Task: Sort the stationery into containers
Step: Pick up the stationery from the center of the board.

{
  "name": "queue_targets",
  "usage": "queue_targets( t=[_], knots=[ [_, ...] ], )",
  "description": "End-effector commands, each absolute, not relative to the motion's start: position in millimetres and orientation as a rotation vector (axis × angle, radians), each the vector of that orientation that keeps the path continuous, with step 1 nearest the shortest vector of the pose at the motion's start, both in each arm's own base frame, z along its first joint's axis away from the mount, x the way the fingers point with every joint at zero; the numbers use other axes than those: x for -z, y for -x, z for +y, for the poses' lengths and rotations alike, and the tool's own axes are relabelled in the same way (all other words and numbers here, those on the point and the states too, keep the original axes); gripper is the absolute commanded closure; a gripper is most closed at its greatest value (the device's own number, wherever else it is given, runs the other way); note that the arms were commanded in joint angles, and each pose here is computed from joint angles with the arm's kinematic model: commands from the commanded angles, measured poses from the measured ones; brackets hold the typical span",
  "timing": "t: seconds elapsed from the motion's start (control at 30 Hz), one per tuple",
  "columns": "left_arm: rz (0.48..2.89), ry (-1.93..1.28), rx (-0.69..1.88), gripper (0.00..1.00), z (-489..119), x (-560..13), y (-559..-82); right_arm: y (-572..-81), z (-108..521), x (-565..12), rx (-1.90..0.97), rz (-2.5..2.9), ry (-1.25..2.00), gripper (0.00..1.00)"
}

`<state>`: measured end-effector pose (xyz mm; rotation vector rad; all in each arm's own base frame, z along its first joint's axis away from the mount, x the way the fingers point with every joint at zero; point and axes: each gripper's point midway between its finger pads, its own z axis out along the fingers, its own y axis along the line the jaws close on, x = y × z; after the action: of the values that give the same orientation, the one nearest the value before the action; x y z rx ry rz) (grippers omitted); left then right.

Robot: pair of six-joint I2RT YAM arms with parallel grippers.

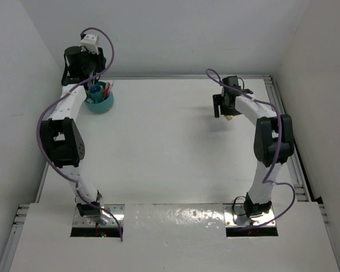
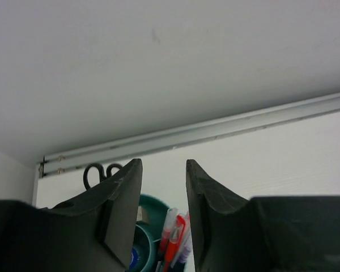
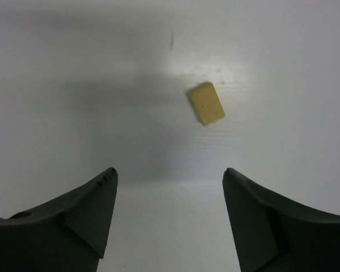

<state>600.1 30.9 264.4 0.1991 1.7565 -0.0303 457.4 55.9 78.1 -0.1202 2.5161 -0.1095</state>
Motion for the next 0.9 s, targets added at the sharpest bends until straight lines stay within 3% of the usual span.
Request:
queue_targets(
  t=[0.0,0.1,0.4,0.6,0.87],
  knots=[
    [1.64,-0.251,0.163,0.65,1,-342,-571,-437,33,-46,0.125,2.694,0.122,0.27],
    [1.701,-0.23,0.216,0.65,-6,-339,-561,-444,19,-22,0.097,2.754,0.114,0.41],
    [1.697,-0.237,0.256,0.64,-23,-355,-537,-462,3,17,-0.011,2.772,0.108,0.4],
    [1.659,-0.23,0.277,0.64,-31,-371,-533,-465,-14,35,-0.001,2.808,0.098,0.46],
    [1.639,-0.231,0.284,0.64,-36,-381,-529,-478,-6,36,-0.054,2.78,0.092,0.7]
  ],
)
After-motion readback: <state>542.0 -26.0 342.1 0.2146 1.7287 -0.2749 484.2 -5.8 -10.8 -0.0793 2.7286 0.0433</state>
